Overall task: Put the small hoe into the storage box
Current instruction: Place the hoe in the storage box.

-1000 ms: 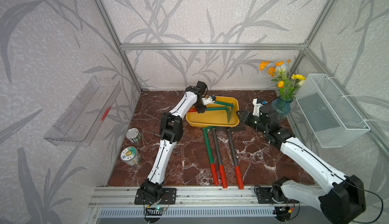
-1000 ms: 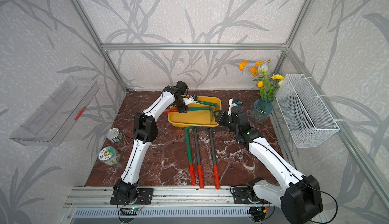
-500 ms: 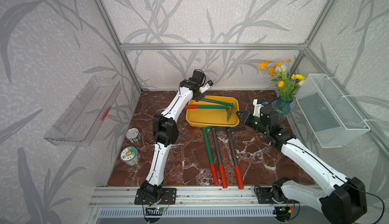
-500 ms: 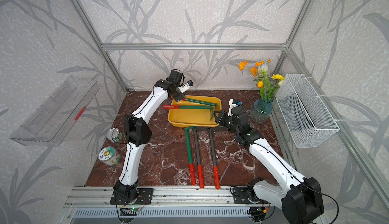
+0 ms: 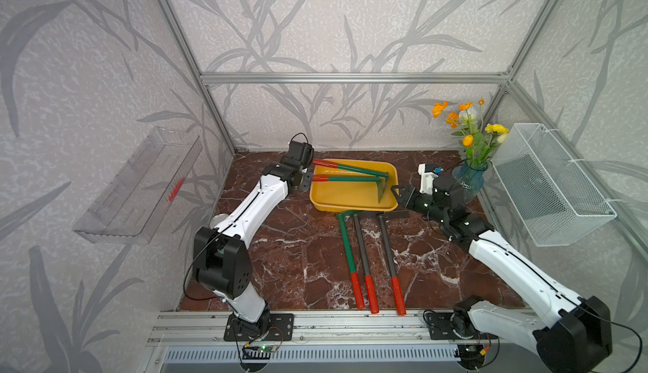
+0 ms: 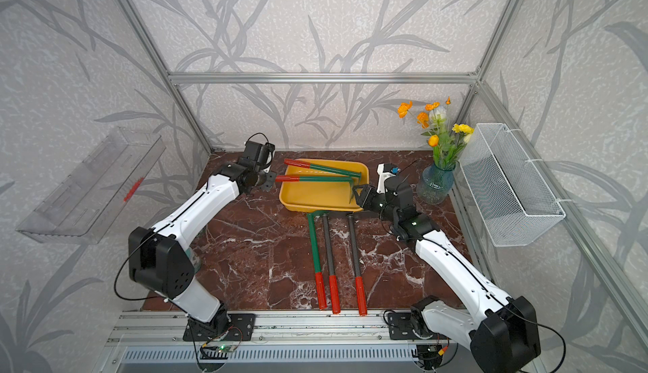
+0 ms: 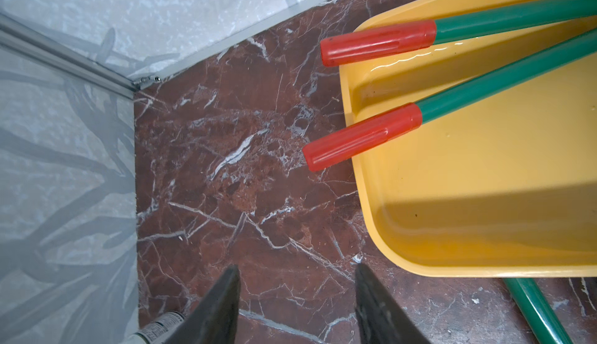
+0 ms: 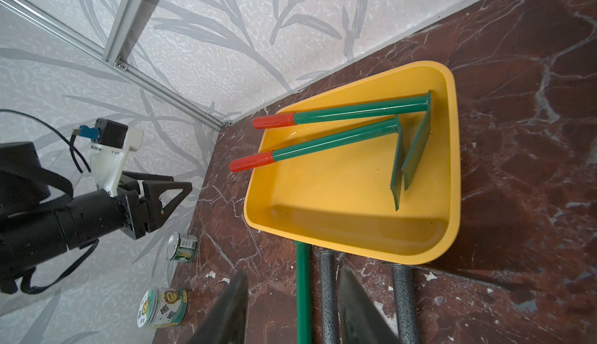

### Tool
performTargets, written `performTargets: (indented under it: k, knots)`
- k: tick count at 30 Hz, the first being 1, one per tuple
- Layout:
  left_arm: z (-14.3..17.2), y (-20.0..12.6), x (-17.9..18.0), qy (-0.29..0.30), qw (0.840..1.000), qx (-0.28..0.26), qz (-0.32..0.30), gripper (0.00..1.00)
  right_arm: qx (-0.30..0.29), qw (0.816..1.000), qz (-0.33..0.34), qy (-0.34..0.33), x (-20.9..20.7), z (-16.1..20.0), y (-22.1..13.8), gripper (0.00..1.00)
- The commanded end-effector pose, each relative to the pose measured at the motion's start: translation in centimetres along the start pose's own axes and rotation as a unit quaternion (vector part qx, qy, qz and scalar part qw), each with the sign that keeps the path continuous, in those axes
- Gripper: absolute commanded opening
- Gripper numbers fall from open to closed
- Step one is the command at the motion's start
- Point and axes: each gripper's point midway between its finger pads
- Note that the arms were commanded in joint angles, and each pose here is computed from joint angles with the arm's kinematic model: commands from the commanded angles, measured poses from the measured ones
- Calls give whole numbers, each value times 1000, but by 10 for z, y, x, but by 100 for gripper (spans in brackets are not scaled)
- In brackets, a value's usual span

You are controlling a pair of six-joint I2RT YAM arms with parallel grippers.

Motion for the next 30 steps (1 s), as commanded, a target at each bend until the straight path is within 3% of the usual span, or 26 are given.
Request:
performTargets:
  k: [1, 9, 18, 25, 30]
  knots:
    - [-19, 8, -5, -43, 998, -55, 10, 55, 26, 999, -26, -34, 19, 7, 11, 46]
    - [-15, 36, -10, -33, 998, -47, 16, 52, 96, 984, -26, -151, 41, 27, 80, 45]
    - [-4, 48, -18, -49, 996, -38, 60, 51, 219, 940, -26, -261, 42, 58, 166, 45]
    - [19, 62, -34, -54, 994, -27, 89, 51, 276, 914, -58, -292, 42, 94, 193, 46]
    - [17, 74, -44, -55, 992, -25, 106, 51, 290, 909, -72, -290, 41, 108, 197, 46]
Point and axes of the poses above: each gripper's point midway between its finger pads, its own y axis out along the fingers, its own x axis along the line the jaws close on, z = x × y, and after that the axes turned 1 degree about y, right-handed
